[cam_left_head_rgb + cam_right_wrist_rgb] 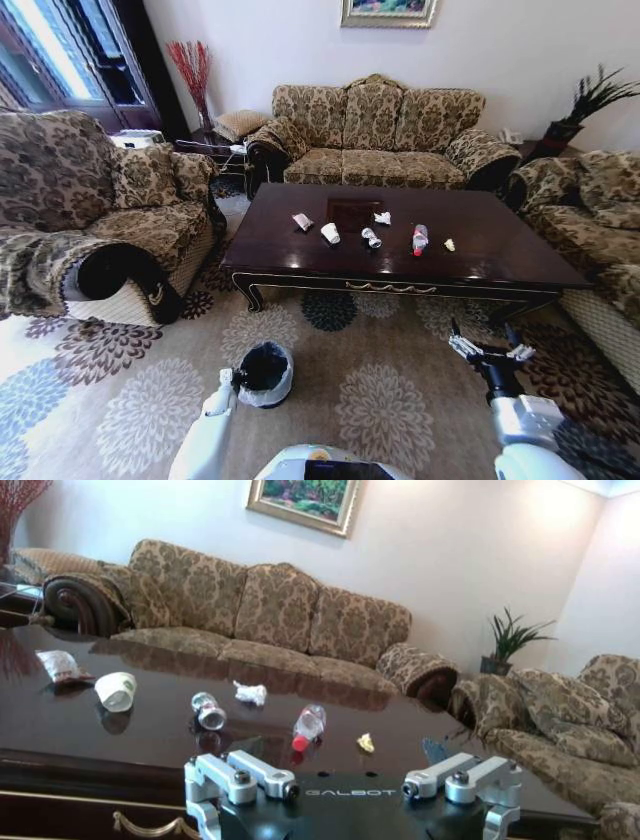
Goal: Move to the front of the table and place the trash on the table into the trash bin.
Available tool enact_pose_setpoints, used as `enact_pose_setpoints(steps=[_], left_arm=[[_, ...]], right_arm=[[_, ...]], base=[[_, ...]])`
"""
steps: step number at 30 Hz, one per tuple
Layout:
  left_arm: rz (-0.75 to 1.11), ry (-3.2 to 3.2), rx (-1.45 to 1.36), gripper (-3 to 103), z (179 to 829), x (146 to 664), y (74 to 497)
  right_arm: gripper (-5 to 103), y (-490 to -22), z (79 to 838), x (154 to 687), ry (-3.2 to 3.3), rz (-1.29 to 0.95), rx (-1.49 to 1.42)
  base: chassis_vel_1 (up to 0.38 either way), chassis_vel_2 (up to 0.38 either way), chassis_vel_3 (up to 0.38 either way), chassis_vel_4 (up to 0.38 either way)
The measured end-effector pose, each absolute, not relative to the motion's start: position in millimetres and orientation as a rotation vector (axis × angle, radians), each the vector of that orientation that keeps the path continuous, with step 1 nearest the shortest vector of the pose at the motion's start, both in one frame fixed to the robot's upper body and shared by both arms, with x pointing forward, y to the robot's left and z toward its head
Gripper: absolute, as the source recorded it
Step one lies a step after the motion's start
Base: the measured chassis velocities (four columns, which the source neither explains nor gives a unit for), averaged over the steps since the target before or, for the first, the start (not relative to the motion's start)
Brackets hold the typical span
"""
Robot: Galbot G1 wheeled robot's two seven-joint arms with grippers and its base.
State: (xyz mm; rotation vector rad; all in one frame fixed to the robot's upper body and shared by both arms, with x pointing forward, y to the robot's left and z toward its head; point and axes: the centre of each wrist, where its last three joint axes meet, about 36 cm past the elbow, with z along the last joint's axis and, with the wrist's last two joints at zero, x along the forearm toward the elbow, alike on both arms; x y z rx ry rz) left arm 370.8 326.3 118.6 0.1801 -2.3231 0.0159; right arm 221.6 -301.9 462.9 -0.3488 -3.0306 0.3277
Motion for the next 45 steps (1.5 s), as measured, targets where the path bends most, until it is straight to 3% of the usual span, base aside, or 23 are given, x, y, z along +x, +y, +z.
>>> enact_pose_setpoints(steps=[10,23,25,35,45], left_arm=[[0.022,-2.382,0.139,1,142.6,354.1,337.3],[0.032,-2.661,0.074,1,295.2,315.2,368.2],[0.037,-2.736,0.063,1,360.5,286.7,354.2],[-0.065,-2.952,0.089,1,517.5,249.9,302.5],[-0.026,-3.108,0.107,1,550.1,247.1,282.8]], right_arm=[[100,-300.8,464.0,226.4,-3.024,0.313,-0.334],[100,-308.9,473.6,237.1,-3.045,0.3,-0.316],[100,-309.0,470.6,236.3,-3.039,0.278,-0.318],[100,-308.0,479.7,238.8,-3.094,0.265,-0.245],[100,-309.3,500.2,235.9,-3.146,0.222,-0.219]], base=[[0.0,0.0,0.0,0.0],[0.0,0.0,0.0,0.0],[0.0,0.0,0.0,0.0],[0.0,0.0,0.0,0.0],[0.0,0.0,0.0,0.0]])
